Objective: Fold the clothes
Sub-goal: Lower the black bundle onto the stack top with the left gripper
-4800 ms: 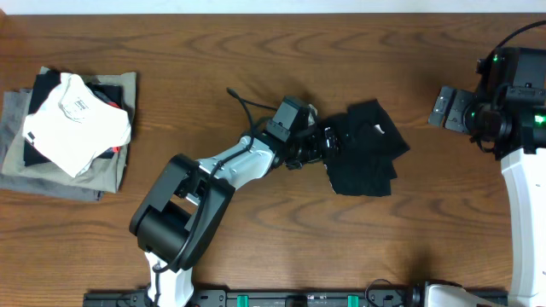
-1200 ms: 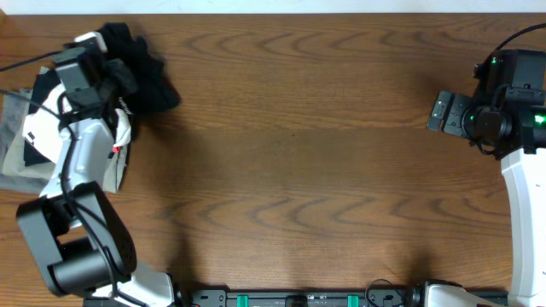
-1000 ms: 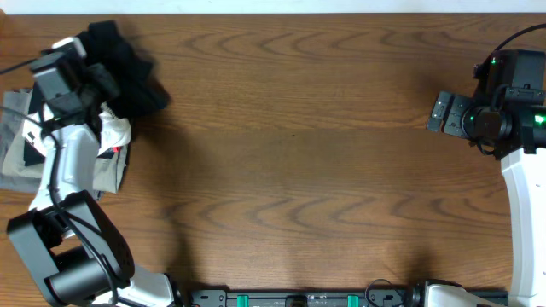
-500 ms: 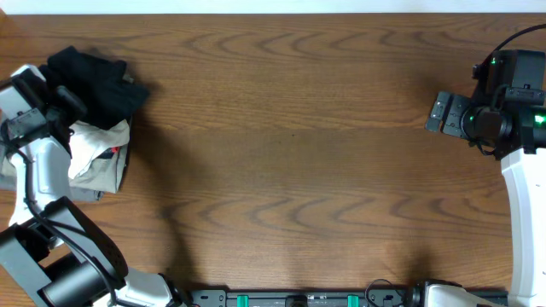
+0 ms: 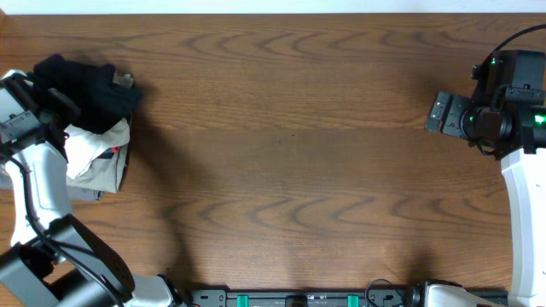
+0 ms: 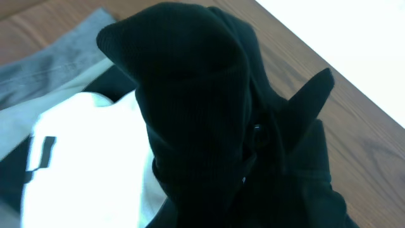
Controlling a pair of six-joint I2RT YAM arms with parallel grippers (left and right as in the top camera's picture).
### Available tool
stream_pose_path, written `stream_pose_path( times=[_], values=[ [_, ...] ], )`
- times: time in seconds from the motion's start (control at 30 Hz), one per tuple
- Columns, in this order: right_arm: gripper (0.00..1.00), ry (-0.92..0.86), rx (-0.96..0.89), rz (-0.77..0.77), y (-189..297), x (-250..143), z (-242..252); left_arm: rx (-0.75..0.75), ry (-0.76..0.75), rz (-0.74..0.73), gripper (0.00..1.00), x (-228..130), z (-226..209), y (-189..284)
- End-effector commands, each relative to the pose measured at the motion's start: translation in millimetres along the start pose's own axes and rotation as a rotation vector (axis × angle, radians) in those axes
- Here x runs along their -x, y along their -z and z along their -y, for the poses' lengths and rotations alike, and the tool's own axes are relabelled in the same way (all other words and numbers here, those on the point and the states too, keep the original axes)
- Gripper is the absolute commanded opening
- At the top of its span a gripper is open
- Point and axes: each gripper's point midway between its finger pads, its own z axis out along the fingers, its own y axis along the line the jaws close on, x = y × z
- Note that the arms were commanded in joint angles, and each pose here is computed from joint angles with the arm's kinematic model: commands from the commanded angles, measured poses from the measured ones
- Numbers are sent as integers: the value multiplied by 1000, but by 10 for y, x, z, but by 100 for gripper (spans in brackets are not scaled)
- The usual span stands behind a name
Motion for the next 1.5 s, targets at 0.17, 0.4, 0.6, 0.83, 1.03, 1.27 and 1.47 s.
stream_pose_path(
  times=[0.17, 0.4, 0.6, 0.83, 1.03, 1.27, 1.47],
  values=[
    [99, -14, 3, 5, 20, 20, 0, 86, 53, 53, 6, 202, -170, 153],
    [99, -15, 2, 2, 20, 13, 3, 136, 76, 30, 6, 156, -361, 173],
    [99, -14, 3, 2, 20, 13, 0, 182, 148, -26, 13, 12, -560, 185],
    [99, -14, 2, -4, 20, -2, 3, 201, 163, -75, 16, -144, -634, 81],
    [99, -14, -1, -16, 20, -32, 10, 213, 165, -102, 36, -224, -674, -3],
    [99, -14, -1, -18, 20, -36, 12, 232, 176, -103, 90, -221, -752, 25],
    [99, -13, -1, -19, 20, -39, 11, 218, 172, -59, 95, -75, -674, 240]
  ],
)
